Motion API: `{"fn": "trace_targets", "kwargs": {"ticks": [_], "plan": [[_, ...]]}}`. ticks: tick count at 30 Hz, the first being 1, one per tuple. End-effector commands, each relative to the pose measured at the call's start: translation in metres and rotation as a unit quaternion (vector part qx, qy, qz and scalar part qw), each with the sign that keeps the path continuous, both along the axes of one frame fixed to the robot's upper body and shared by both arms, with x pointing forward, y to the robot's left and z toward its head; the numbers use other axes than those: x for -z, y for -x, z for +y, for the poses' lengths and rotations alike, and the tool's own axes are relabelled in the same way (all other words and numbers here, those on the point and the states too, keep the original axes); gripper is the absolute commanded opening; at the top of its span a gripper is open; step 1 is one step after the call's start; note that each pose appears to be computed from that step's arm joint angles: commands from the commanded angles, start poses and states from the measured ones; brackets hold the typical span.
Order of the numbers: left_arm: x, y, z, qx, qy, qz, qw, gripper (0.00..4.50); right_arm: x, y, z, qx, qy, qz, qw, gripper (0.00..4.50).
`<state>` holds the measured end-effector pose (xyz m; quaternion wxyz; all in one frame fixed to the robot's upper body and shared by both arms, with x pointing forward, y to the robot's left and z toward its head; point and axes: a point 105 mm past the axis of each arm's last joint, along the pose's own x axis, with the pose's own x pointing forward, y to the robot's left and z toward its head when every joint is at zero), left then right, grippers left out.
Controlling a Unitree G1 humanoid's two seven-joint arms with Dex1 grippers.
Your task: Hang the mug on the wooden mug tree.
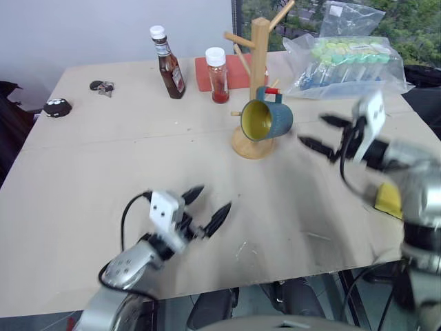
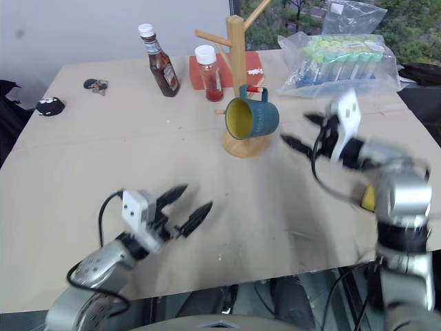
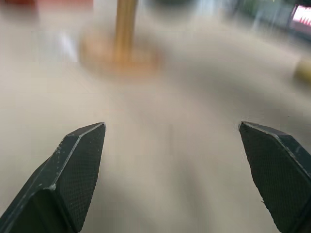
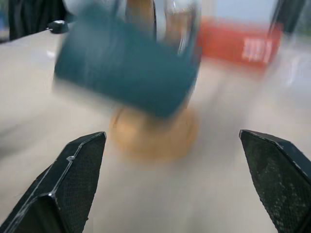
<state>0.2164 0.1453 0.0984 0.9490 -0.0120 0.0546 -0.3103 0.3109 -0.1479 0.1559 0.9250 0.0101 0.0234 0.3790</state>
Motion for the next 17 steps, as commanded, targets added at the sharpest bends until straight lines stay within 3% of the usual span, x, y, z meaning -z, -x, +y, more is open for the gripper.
{"fn": "trace_targets", "kwargs": {"ticks": [1, 8, 17], "plan": [[-0.008, 0.0, 0.012, -0.015, -0.021, -0.03, 0.999, 4.5, -0.006, 0.019, 0.0, 0.026, -0.022, -0.065, 0.997, 4.45], [0.006, 0.0, 0.018, -0.034, -0.052, -0.02, 0.998, 4.5, 0.054, 0.046, 0.006, 0.039, -0.024, -0.038, 0.998, 4.45], [0.014, 0.003, 0.016, -0.047, -0.058, -0.012, 0.997, 4.5, 0.075, 0.041, 0.002, 0.06, 0.001, -0.031, 0.998, 4.45]]}}
